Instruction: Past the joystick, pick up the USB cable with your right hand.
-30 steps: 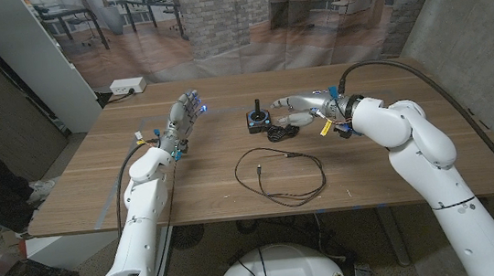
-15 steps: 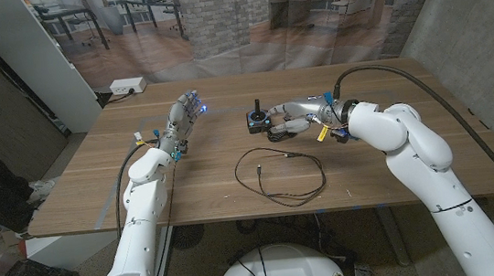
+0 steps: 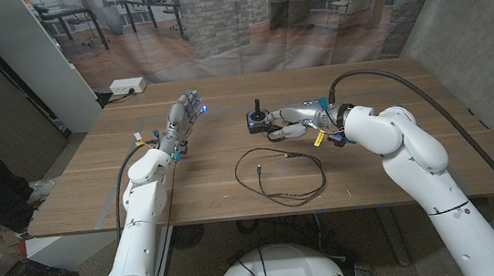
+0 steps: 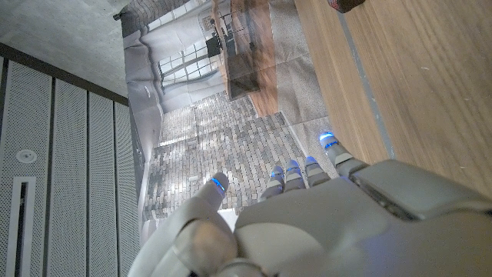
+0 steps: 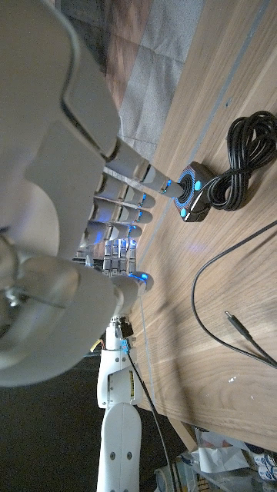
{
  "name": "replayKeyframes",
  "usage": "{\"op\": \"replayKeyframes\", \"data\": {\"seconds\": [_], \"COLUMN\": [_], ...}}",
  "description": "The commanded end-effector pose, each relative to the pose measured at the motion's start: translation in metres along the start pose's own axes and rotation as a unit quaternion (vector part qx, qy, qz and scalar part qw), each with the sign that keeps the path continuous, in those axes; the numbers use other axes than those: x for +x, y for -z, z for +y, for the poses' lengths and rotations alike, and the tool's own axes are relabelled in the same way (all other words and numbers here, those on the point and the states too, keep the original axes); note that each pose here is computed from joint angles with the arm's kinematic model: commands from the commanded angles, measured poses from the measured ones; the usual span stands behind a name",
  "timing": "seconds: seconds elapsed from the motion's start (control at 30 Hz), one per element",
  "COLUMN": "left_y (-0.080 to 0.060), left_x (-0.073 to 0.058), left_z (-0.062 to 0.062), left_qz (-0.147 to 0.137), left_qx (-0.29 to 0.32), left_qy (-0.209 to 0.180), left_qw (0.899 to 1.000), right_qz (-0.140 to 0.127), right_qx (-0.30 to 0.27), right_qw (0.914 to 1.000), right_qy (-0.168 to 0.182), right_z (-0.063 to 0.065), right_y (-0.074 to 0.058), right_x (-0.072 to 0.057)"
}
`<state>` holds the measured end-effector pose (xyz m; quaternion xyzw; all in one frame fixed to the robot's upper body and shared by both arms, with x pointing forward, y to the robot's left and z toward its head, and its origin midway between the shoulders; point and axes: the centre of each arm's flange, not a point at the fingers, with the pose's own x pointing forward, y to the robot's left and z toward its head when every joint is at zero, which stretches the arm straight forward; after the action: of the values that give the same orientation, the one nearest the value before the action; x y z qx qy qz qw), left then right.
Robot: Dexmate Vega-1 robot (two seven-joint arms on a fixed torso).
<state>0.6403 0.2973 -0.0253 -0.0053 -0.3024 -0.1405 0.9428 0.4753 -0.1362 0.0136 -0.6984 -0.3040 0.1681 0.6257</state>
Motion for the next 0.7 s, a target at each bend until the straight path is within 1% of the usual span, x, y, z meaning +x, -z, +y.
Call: {"op": "replayKeyframes", "data": {"seconds": [0.03,0.33,0.53,0.7], "left_y": [0.000,0.000,0.000,0.000], "left_x": [-0.002,-0.001,-0.001,-0.001], "left_z": [0.001,0.001,0.002,0.002], "left_qz": [-0.001,0.000,0.000,0.001], "left_qx": [-0.001,-0.001,0.000,-0.001], "left_qy": [0.000,0.000,-0.001,-0.001], "left_qw": [1.000,1.000,1.000,1.000], "right_qz": [0.003,0.007,0.008,0.012], "right_qx": [-0.014,-0.028,-0.026,-0.036], "right_qw": [0.9998,0.9991,0.9990,0.9987], "right_qy": [-0.014,-0.032,-0.036,-0.036], "right_z": [0.006,0.014,0.015,0.016], "right_y": [-0.007,-0.010,-0.009,-0.009], "right_x": [0.006,0.014,0.017,0.019]}}
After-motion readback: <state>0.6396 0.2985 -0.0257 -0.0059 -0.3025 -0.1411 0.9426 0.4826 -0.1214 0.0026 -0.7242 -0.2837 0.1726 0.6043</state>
